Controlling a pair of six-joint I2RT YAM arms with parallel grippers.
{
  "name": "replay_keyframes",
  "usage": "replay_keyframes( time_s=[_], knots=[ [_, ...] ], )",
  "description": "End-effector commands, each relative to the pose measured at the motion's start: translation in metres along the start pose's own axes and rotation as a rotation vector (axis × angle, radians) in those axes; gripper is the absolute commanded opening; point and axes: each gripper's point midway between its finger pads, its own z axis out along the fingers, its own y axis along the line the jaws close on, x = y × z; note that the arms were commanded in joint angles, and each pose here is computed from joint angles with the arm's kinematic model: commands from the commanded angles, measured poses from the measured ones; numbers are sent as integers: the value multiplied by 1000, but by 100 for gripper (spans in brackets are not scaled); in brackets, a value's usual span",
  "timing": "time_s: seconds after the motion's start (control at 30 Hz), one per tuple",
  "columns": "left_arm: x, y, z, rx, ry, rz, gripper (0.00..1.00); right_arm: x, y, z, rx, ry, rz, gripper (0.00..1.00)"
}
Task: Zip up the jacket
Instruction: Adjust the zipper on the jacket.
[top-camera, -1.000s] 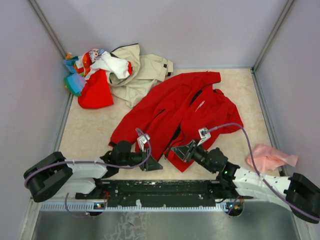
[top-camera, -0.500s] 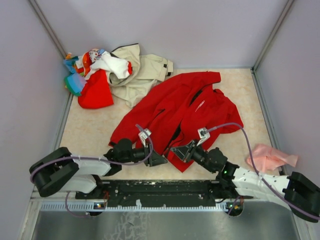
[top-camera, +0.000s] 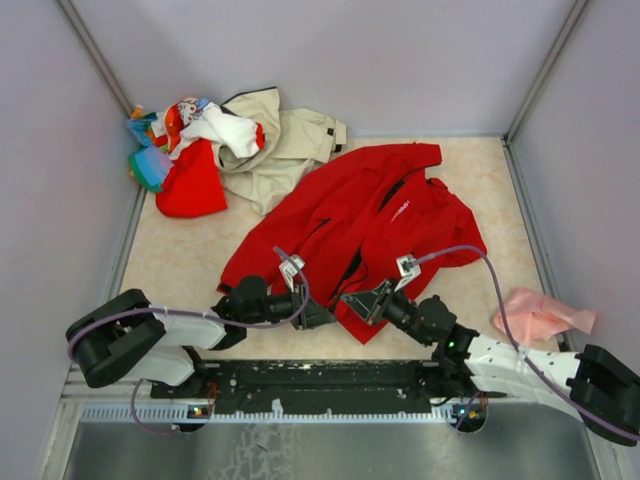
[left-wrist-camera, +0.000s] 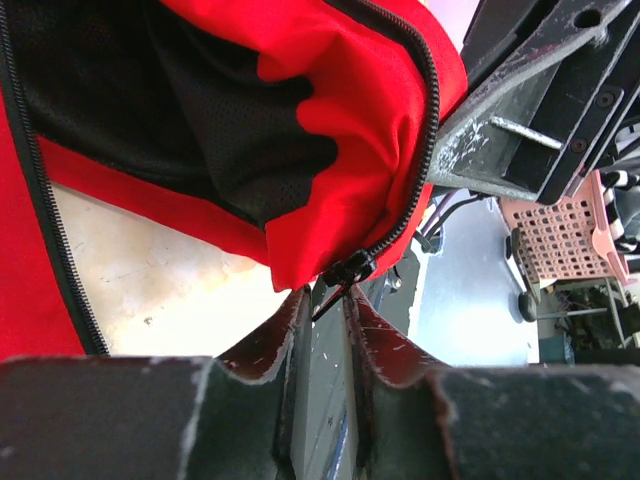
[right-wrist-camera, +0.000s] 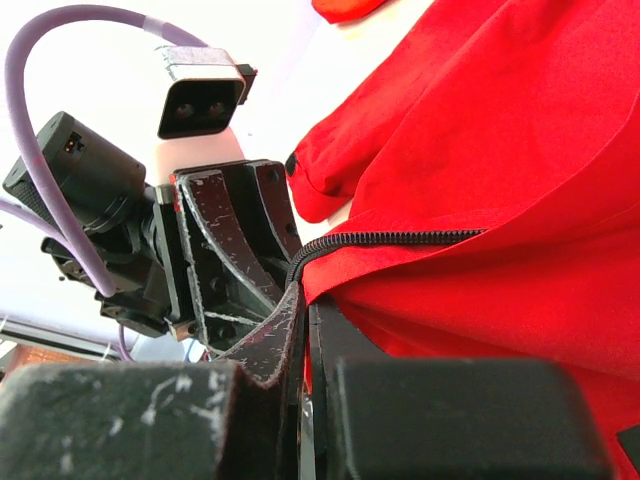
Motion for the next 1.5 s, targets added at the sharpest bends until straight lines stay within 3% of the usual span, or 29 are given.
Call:
replay_keyframes(
  time_s=[0.0,0.27,0.6,0.83,1.0,1.2,1.47],
  knots=[
    [-8,-13,2,56,-23,23,19,-22,19,2,-56,-85,6,0],
    [9,-5,-7,36,10,-25,0,-28,15,-1,-27,-107,-5,0],
    [42,26,-12,-93,129,-57,0,-40,20,-4,-27,-145,-18,0],
    [30,26,-23,-162,99,-6,1,-38,8,-6,32,-138,-34,0],
    [30,25,-27,-185,148,44,4,-38,7,-5,38,-135,-36,0],
    [53,25,-25,-148,191,-7,8,-37,12,-2,29,-117,-52,0],
    [13,8,-27,-148,65,122,40,-23,2,3,78,-37,-84,0]
  ],
)
